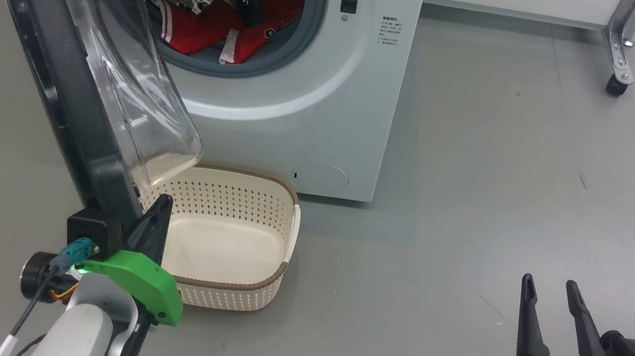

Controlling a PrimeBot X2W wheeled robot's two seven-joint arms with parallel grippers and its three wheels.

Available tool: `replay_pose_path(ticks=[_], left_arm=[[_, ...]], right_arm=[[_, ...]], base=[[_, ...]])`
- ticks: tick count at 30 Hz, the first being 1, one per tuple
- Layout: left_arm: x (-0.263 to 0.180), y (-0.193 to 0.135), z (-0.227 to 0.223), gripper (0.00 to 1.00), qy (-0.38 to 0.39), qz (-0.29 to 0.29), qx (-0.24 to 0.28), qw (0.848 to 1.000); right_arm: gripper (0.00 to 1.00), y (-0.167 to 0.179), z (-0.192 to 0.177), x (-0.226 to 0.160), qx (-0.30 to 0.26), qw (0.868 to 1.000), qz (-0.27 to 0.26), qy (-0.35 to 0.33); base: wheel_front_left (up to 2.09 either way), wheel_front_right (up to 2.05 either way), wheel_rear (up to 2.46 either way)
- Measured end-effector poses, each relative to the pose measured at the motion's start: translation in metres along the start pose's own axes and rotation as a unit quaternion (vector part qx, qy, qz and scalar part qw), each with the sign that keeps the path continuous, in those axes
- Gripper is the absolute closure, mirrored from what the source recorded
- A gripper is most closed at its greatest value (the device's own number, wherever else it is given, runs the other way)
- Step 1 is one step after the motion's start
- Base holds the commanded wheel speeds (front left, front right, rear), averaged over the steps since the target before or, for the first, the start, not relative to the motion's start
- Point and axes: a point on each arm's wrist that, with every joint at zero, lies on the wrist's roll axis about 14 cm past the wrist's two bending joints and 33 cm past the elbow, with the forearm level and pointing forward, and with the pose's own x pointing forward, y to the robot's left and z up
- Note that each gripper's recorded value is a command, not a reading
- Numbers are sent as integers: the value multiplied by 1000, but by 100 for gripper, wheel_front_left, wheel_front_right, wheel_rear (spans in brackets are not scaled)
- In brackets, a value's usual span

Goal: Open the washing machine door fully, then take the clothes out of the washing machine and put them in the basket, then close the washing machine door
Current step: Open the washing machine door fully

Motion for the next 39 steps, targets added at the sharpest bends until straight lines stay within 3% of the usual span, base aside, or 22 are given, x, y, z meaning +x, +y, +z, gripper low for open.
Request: replay_pose_path(ticks=[23,39], left_arm=[[-23,68,10,100,-32,107,-17,994],[-32,126,17,100,-55,194,-38,979]], right_arm=[[0,41,-25,25,5,997,69,38],[0,53,-45,44,-2,992,102,67]], base=[[0,0,0],[0,0,0]])
